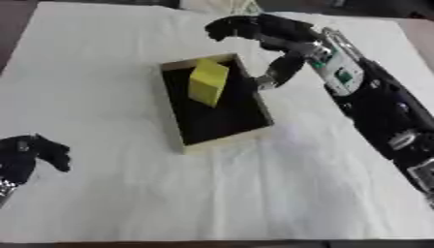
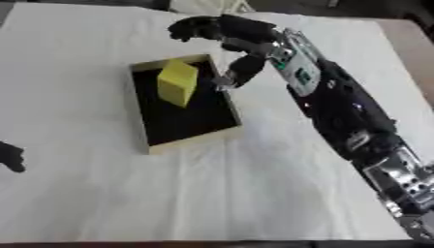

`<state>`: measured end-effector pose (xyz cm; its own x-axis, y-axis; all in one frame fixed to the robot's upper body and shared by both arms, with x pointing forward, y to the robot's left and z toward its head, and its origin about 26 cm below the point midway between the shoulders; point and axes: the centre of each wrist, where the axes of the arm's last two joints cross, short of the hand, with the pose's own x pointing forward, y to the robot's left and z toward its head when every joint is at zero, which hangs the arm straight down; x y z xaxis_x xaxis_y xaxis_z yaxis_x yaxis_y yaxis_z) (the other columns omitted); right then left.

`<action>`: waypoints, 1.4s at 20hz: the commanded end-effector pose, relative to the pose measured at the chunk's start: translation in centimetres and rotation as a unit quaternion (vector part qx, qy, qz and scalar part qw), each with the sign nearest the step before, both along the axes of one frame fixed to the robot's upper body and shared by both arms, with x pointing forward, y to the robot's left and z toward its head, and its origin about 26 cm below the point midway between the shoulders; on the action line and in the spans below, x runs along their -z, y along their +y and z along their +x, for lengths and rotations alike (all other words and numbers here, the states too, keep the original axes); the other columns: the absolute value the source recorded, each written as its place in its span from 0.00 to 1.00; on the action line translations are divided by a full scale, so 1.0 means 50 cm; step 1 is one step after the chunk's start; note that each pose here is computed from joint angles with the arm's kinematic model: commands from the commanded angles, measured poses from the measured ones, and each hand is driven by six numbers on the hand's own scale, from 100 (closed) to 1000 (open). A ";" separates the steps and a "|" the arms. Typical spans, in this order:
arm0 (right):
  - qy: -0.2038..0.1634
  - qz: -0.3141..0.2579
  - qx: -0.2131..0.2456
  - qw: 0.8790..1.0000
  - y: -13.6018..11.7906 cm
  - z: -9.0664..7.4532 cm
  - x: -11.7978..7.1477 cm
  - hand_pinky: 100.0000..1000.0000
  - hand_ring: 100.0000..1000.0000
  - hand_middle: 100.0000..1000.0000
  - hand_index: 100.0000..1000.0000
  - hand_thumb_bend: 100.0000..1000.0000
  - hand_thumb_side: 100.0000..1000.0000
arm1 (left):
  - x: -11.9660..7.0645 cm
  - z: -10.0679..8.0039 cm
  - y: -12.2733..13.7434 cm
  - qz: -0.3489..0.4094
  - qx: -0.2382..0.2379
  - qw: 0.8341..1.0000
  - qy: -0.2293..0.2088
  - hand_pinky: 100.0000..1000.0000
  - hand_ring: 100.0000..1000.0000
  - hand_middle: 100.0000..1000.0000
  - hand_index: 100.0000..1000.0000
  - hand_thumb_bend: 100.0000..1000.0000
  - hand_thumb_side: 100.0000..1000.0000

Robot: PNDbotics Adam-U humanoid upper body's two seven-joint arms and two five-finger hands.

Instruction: Pick up objects on the table and place them in the box.

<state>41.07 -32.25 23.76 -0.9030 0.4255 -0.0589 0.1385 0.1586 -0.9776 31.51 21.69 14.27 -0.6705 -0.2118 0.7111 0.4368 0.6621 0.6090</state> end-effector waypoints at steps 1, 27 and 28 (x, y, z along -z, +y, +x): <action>-0.032 0.013 -0.010 0.999 -0.010 -0.027 -0.055 0.78 0.77 0.92 0.98 0.40 0.85 | -0.011 -0.002 0.009 0.001 -0.011 1.000 -0.012 0.77 0.51 0.51 0.69 0.11 0.93; 0.045 0.293 0.015 0.955 -0.034 -0.224 0.023 0.73 0.64 0.82 0.95 0.06 0.59 | -0.017 -0.001 0.070 -0.034 -0.119 0.992 -0.028 0.77 0.52 0.52 0.69 0.11 0.91; 0.048 0.296 0.018 0.954 -0.033 -0.234 0.031 0.73 0.64 0.82 0.95 0.06 0.59 | -0.017 -0.001 0.070 -0.034 -0.120 0.992 -0.028 0.77 0.52 0.52 0.69 0.11 0.91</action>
